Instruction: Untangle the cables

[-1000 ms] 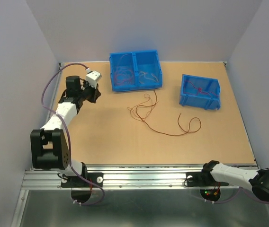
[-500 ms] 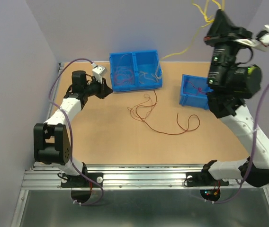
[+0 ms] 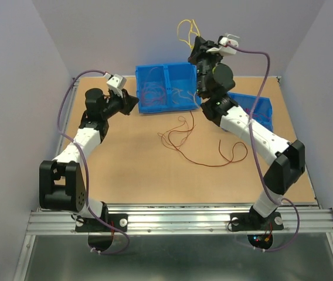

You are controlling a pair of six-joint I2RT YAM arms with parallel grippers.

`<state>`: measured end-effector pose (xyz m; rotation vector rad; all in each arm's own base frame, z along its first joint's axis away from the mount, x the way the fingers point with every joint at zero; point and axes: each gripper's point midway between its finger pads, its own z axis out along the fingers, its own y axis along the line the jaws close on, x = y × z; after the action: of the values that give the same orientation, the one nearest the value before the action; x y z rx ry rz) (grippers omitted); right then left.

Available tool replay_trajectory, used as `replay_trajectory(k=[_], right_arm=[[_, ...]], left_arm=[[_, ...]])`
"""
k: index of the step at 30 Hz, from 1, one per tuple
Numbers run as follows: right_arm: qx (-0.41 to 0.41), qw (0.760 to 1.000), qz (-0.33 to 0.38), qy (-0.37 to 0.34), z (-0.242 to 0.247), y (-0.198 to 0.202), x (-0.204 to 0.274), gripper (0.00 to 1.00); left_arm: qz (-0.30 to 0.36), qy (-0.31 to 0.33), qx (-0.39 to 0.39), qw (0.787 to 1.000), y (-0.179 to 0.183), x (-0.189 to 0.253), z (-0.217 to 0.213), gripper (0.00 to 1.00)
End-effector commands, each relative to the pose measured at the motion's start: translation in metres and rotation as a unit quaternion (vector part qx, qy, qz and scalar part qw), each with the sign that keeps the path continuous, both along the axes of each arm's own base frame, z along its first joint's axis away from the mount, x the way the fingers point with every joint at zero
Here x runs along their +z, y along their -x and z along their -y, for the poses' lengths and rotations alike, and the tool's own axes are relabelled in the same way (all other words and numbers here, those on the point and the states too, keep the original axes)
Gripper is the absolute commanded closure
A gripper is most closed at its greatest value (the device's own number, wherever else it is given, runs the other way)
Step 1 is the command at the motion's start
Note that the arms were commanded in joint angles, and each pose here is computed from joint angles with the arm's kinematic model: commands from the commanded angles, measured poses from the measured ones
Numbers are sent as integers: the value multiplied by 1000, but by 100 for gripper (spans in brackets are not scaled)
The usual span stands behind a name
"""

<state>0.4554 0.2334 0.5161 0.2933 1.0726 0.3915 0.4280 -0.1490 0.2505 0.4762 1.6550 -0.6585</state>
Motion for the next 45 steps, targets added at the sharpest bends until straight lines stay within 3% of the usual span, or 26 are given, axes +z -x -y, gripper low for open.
replay_trajectory(k=[1,10,20,37,45], right_arm=[[3,998,47,-43,-1,-3,22,100],[-2,999,28,-28,-17,-39,-21,99],[-16,997,72,-25,-29,-61,10,99],[-36,991,114,-67,12,-41,53,99],[-59,992,100,-52,16,-50,41,99]], left_arm=[[40,-13,8,999,-2,3,-2,86],[49,-17,0,999,11,5,-1,86],[55,-16,-2,998,15,2,-1,86],[47,-21,-1,999,10,-6,0,86],[51,-23,1,998,11,-6,-1,86]])
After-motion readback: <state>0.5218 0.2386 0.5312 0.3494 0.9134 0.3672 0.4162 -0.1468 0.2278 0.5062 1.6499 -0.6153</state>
